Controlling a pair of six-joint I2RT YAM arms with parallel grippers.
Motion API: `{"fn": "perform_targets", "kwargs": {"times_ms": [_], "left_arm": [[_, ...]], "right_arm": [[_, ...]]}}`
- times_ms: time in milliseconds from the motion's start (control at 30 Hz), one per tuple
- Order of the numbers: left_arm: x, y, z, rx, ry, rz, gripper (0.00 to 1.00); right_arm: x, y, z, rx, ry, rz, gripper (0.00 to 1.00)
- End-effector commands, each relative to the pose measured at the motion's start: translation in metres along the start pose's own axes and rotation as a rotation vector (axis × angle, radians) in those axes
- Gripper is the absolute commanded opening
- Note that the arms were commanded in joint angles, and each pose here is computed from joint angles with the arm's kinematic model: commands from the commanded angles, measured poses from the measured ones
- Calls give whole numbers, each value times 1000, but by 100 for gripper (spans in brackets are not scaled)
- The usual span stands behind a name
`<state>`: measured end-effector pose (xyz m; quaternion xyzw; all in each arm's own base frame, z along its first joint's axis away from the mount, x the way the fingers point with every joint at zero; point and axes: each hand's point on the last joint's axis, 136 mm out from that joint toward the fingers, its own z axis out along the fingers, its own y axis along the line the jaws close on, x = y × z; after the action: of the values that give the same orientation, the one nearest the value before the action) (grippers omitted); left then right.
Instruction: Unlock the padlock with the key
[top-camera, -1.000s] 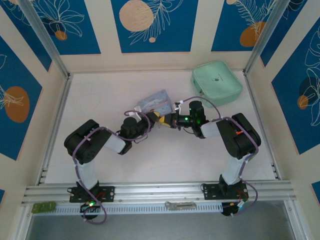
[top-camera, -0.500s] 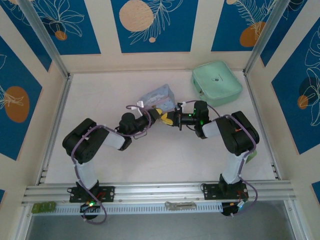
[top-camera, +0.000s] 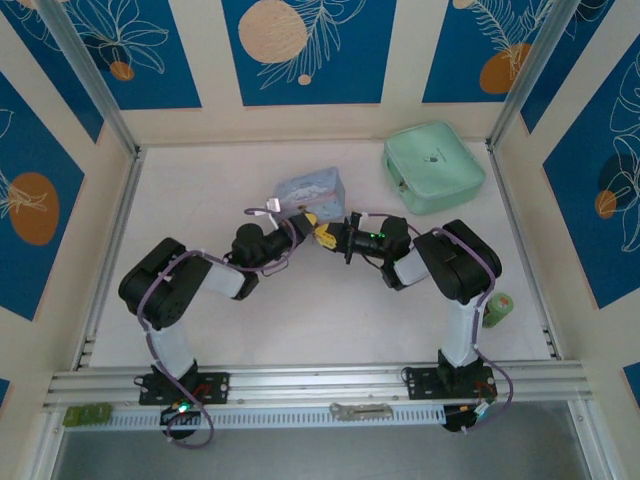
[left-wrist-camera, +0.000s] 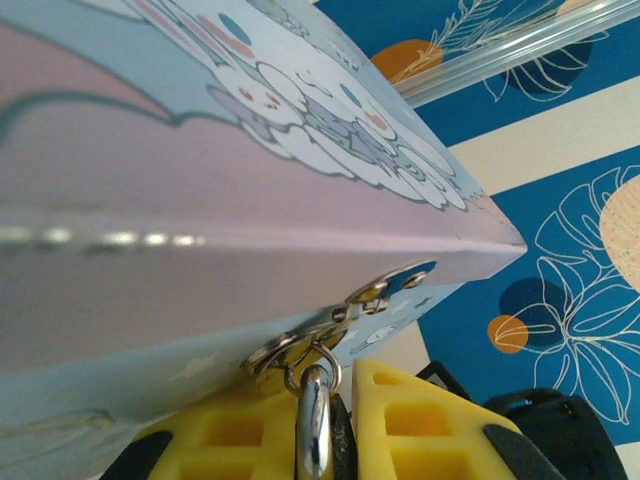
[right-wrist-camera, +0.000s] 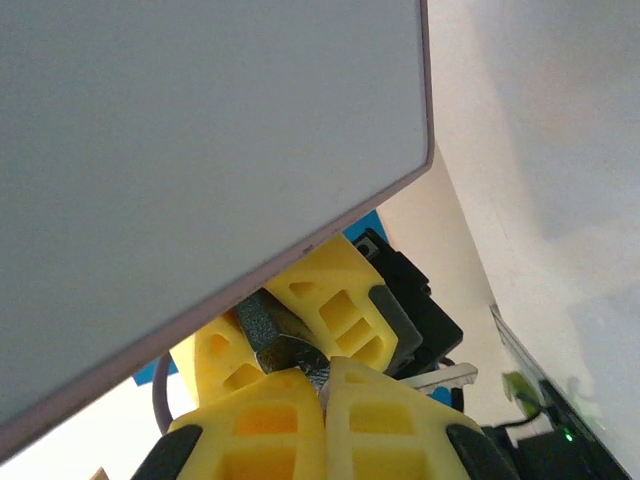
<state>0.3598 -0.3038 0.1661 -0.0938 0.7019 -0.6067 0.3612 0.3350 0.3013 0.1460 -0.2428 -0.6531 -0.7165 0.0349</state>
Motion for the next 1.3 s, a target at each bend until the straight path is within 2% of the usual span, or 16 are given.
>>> {"fn": "perform_targets", "kwargs": {"times_ms": [0, 233, 433, 567, 733, 800, 967, 1267], "left_arm": [[79, -104, -16, 399, 333, 200, 0], [77, -117, -17, 443, 344, 230, 0], [74, -96, -13, 371, 310, 178, 0], [72, -73, -9, 306, 286, 147, 0], [67, -54, -5, 247, 246, 136, 0], [63, -47, -5, 224, 225, 136, 0], [56, -30, -5, 173, 186, 124, 0], [47, 10, -7, 32, 106, 104, 0]], "right_arm": [[-36, 42, 11, -216, -198, 478, 0], [-44, 50, 21, -234, -185, 470, 0], [-50, 23, 14, -173, -214, 440, 0], [-52, -9, 12, -98, -228, 432, 0], [-56, -40, 3, -35, -270, 378, 19], [-58, -47, -4, -22, -291, 352, 24], [-57, -54, -10, 19, -301, 305, 31], [-54, -81, -38, 129, -356, 224, 37]]}}
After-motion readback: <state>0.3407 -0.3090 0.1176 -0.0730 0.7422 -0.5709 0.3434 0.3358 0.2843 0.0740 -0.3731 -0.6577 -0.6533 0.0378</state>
